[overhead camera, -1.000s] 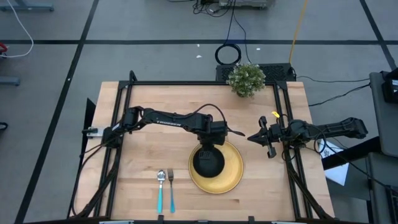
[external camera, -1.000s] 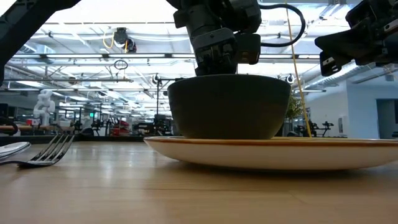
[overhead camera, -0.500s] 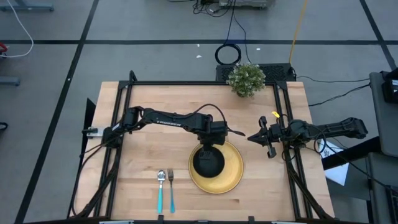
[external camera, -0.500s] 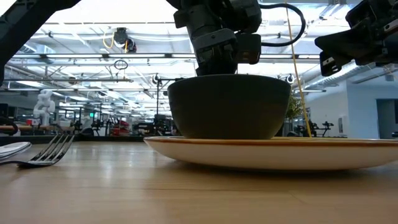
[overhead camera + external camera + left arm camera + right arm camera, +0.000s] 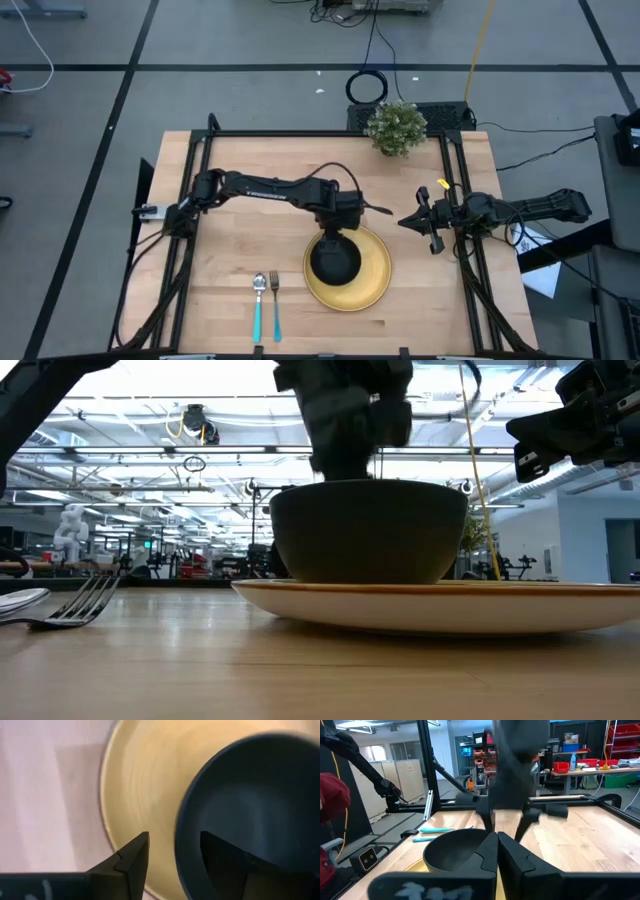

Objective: Set table place
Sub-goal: Put the blue fork on the yellow plate to the right of the black bowl

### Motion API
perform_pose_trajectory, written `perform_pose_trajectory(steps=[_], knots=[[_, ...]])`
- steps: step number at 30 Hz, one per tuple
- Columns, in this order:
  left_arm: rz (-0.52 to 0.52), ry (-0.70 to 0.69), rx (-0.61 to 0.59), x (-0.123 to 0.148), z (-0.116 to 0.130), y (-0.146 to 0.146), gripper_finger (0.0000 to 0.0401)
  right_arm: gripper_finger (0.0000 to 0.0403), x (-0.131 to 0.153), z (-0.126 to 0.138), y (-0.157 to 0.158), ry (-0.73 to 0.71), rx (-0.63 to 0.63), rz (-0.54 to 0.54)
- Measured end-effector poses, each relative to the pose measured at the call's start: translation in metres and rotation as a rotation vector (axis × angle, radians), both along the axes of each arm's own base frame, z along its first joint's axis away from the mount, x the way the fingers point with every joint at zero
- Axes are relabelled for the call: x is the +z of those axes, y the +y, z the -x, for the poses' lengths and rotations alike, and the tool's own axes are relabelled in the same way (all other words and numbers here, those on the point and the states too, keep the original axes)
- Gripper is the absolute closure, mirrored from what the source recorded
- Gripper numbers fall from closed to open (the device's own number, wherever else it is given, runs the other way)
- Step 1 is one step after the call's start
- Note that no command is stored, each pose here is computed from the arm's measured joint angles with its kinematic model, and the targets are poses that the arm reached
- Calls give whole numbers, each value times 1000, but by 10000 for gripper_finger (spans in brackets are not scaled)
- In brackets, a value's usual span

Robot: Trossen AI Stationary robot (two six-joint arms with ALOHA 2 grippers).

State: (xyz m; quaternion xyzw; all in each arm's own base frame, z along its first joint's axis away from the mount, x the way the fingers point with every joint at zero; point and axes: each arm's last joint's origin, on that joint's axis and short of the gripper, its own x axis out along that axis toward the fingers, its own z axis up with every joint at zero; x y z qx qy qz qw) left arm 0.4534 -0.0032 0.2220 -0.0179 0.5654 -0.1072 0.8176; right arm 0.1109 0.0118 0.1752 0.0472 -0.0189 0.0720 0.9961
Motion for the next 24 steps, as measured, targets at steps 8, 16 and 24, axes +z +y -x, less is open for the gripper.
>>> perform_pose_trajectory(steps=[8,16,24], knots=[[-4,-126,6,56,20,1,219,403,1,0,0,-6,0,-1],[-79,-199,79,102,47,5,219,403,1,0,0,-6,0,0],[-122,-186,126,119,65,7,219,403,1,0,0,-5,0,0]])
